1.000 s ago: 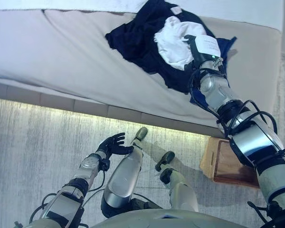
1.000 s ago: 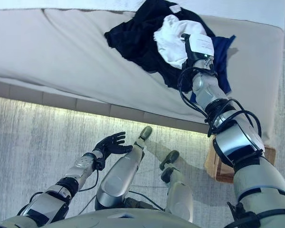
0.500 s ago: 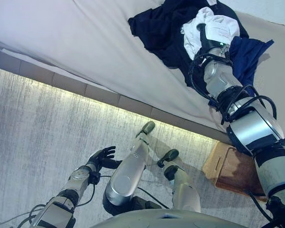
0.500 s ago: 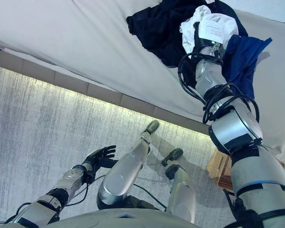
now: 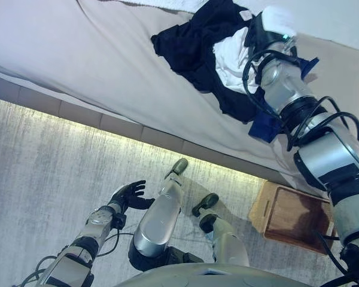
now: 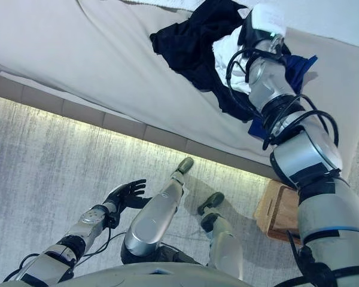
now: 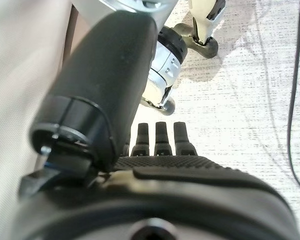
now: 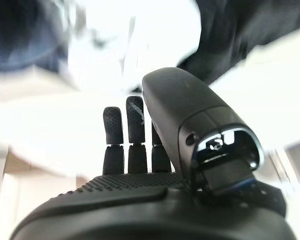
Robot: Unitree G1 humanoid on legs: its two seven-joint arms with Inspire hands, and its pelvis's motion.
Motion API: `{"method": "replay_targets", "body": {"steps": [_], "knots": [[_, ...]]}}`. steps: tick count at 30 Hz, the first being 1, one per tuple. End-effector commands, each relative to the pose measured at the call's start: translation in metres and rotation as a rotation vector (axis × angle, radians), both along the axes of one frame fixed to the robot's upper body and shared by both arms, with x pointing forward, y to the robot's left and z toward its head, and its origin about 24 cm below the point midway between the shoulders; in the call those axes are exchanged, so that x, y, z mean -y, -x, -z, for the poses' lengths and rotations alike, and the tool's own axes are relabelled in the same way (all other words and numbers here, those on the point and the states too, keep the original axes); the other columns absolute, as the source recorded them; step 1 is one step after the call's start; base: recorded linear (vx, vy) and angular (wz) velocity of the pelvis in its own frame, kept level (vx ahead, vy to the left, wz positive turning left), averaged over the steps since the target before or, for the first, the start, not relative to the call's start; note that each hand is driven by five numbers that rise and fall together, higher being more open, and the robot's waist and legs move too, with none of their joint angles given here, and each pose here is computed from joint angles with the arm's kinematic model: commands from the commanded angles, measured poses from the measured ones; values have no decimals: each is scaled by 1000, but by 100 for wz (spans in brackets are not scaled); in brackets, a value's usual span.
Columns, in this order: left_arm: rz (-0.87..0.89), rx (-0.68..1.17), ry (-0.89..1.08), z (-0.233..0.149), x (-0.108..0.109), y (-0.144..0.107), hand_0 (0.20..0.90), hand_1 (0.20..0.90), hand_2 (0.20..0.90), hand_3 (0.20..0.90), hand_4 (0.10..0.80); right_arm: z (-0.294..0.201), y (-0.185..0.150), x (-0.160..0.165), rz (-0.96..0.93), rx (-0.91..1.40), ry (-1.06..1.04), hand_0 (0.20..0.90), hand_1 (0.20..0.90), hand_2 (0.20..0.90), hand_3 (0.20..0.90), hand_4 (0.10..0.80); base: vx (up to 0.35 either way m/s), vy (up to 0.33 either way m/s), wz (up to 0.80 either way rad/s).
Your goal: Pick up the clothes from the bed and place them into the basket
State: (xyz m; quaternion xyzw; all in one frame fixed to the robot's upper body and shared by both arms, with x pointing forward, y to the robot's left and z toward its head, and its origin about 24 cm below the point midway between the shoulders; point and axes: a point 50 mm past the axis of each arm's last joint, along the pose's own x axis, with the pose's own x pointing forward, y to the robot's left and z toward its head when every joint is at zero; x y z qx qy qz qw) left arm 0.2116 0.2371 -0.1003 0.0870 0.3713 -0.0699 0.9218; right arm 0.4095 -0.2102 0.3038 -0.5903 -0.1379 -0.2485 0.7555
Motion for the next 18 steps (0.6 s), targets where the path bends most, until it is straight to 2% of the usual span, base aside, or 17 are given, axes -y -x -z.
{"method": "replay_targets", "body": {"steps": [1,5,12,15,18], "knots": [[-17,-155,-103,18,-30,52,900,900,900,900,800,-92,38,7,7,444,44,300,300,300,200,100,40,-66,-14],[-2,-247,-151,28,-37,74,900,900,900,900,800,-132,74,41,129,612,164,300,300,300,200,100,0,-58,-7],[-7,-394,-201,38,-46,106,900,900,900,900,800,-176,123,84,224,748,97,300,300,300,200,100,1,-45,-16],[5,-438,-205,41,-46,110,900,900,900,900,800,-181,130,97,180,715,-19,300,300,300,200,100,-78,-60,-23],[32,-453,-195,43,-39,107,900,900,900,900,800,-173,122,98,83,590,-36,300,300,300,200,100,-77,-39,-32]]}}
